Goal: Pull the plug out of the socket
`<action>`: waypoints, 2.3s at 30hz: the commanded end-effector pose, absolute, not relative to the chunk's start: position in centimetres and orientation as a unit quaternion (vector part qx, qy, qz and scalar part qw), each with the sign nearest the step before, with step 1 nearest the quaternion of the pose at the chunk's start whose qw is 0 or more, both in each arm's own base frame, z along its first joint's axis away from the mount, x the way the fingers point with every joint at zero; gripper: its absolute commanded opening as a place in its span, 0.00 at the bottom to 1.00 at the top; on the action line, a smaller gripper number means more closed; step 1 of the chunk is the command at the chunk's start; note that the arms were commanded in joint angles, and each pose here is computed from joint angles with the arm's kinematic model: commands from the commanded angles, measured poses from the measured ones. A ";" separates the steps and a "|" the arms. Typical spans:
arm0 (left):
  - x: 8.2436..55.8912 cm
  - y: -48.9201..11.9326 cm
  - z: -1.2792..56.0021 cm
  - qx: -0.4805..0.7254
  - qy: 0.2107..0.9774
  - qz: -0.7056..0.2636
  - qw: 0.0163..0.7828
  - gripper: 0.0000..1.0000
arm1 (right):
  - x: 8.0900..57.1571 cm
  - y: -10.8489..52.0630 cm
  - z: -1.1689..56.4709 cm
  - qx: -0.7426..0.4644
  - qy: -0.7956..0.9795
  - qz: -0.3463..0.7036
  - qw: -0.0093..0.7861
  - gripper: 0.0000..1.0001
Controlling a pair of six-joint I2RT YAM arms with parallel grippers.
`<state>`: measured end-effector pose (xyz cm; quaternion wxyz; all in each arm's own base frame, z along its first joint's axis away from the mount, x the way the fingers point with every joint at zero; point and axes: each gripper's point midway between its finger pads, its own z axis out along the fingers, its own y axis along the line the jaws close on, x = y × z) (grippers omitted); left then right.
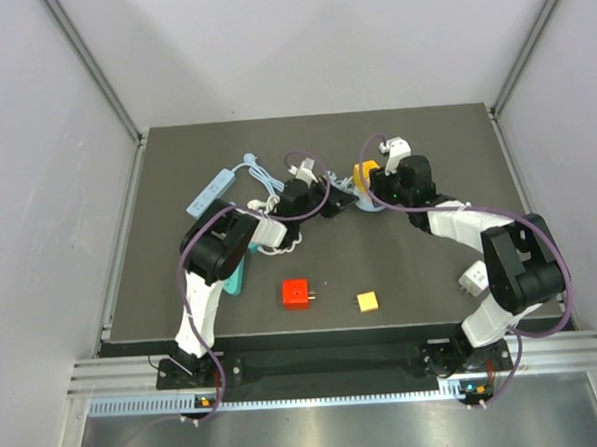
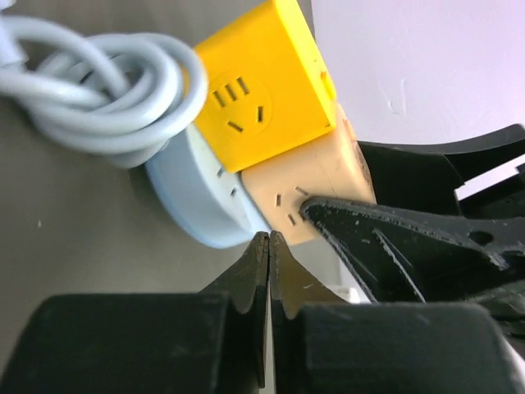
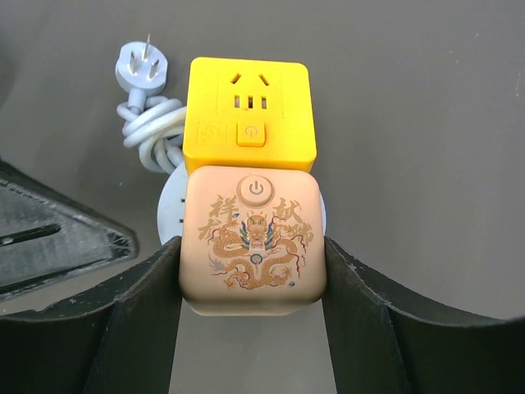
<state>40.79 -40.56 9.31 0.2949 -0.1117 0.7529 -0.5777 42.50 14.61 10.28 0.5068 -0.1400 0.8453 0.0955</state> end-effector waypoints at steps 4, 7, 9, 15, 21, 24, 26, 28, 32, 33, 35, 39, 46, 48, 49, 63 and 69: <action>41.2 -42.8 10.7 -0.016 0.745 -0.587 0.317 0.00 | 41.7 15.9 12.1 -0.150 0.847 0.087 0.502 0.16; 41.1 -43.8 10.4 -0.001 0.741 -0.605 0.292 0.00 | 41.4 15.4 11.5 -0.146 0.859 0.065 0.486 0.22; 41.3 -43.8 9.3 -0.014 0.753 -0.594 0.281 0.00 | 41.0 15.2 11.4 -0.144 0.858 0.061 0.489 0.24; 41.7 -42.2 7.1 -0.065 0.788 -0.543 0.282 0.00 | 41.2 15.4 11.6 -0.137 0.859 0.053 0.491 0.28; 42.7 -42.1 5.1 -0.080 0.801 -0.522 0.281 0.00 | 41.1 17.1 12.5 -0.143 0.856 0.064 0.493 0.31; 43.1 -42.3 3.8 -0.083 0.818 -0.496 0.278 0.00 | 40.9 17.3 12.7 -0.139 0.854 0.062 0.497 0.36; 43.3 -42.0 2.6 -0.086 0.840 -0.462 0.272 0.00 | 40.8 17.2 12.7 -0.134 0.856 0.061 0.496 0.42; 42.8 -41.4 1.3 -0.076 0.865 -0.421 0.263 0.00 | 40.9 17.3 13.0 -0.135 0.854 0.061 0.499 0.49; 43.1 -41.1 0.9 -0.059 0.884 -0.368 0.283 0.00 | 41.5 17.5 13.3 -0.128 0.849 0.065 0.509 0.62; 43.0 -41.1 0.7 -0.055 0.886 -0.362 0.284 0.00 | 41.7 17.6 13.4 -0.128 0.849 0.066 0.508 0.62; 42.8 -41.0 0.4 -0.052 0.889 -0.358 0.282 0.00 | 42.1 17.8 13.4 -0.117 0.856 0.066 0.499 0.66; 42.1 -41.6 -0.3 -0.037 0.894 -0.352 0.274 0.00 | 42.4 18.4 12.6 -0.116 0.861 0.075 0.490 0.65; 41.3 -42.6 -1.3 -0.016 0.900 -0.339 0.275 0.00 | 42.2 18.0 11.2 -0.102 0.875 0.067 0.469 0.54; 41.2 -42.7 -1.6 -0.013 0.901 -0.339 0.271 0.00 | 42.2 17.9 10.9 -0.100 0.876 0.065 0.467 0.61; 41.2 -42.9 -1.5 -0.012 0.900 -0.341 0.272 0.00 | 42.2 17.9 10.8 -0.099 0.877 0.064 0.466 0.64; 40.6 -43.5 -3.3 0.004 0.913 -0.316 0.259 0.00 | 45.3 18.9 12.5 -0.055 0.869 0.072 0.487 0.00; 40.0 -43.7 -4.4 0.007 0.918 -0.309 0.250 0.00 | 46.3 19.4 17.6 -0.010 0.825 0.115 0.554 0.00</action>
